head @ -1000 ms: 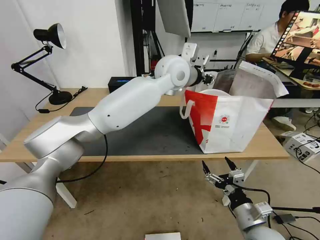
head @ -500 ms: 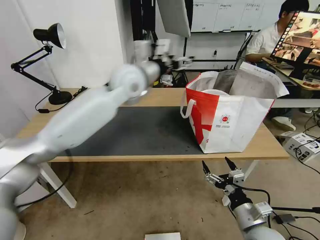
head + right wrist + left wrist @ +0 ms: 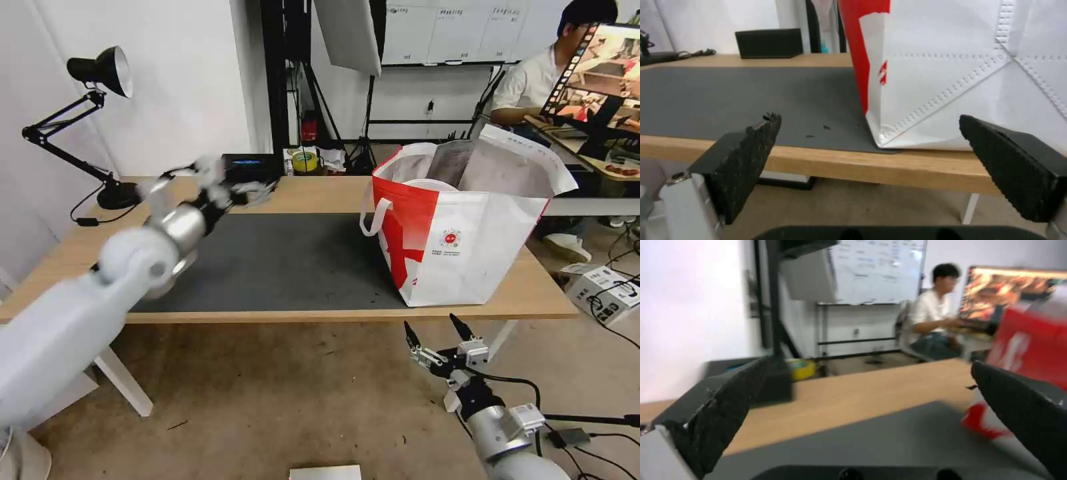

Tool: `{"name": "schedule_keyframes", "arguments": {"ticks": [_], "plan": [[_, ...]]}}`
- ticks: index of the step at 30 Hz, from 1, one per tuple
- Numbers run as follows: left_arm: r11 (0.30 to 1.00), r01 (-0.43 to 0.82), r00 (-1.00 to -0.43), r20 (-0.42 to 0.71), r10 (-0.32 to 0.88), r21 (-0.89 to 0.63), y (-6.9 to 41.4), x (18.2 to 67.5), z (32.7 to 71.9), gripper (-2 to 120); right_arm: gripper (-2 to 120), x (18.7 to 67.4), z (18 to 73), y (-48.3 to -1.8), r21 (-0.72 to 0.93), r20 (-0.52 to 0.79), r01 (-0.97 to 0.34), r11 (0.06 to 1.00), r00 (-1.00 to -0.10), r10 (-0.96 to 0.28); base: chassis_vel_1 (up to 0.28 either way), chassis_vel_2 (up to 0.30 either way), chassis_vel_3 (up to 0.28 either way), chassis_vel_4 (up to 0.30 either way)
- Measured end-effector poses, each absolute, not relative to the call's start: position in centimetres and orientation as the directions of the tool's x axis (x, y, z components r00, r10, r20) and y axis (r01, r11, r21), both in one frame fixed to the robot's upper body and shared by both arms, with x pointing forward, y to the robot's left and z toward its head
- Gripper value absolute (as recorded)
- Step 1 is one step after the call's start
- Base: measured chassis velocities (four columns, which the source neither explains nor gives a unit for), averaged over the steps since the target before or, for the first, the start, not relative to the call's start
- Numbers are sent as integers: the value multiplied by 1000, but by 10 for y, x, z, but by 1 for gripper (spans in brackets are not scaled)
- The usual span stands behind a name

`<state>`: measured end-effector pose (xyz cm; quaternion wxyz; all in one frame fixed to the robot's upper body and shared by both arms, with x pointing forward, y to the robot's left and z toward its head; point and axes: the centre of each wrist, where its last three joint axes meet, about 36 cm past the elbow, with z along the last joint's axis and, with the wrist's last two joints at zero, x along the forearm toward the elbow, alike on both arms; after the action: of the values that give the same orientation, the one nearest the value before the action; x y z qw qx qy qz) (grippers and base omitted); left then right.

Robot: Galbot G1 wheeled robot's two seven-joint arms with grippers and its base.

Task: Pick up the trash from the table and place it into the takeout bag.

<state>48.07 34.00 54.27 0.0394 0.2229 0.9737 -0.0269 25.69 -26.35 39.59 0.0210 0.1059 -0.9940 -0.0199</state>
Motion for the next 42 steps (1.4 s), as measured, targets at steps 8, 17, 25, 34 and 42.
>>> {"name": "schedule_keyframes", "arguments": {"ticks": [8, 17, 25, 34, 42], "plan": [[944, 328, -937, -144, 319, -45, 378, 430, 476, 101, 100, 257, 396, -263, 44, 37, -210, 977, -977, -211, 0, 0, 0, 0], [971, 228, -966, -140, 217, -66, 392, 376, 441, 100, 100, 257, 396, -263, 44, 38, -210, 977, -977, -211, 0, 0, 0, 0], [984, 166, -980, -126, 157, -68, 404, 329, 417, 100, 100, 257, 396, -263, 44, 37, -210, 977, -977, -211, 0, 0, 0, 0], [989, 125, -987, -115, 115, -82, 403, 291, 391, 100, 100, 257, 396, -263, 44, 37, -210, 977, -977, -211, 0, 0, 0, 0], [989, 94, -992, -95, 83, -118, 394, 273, 375, 100, 100, 257, 396, -263, 44, 38, -210, 977, -977, -211, 0, 0, 0, 0]]}}
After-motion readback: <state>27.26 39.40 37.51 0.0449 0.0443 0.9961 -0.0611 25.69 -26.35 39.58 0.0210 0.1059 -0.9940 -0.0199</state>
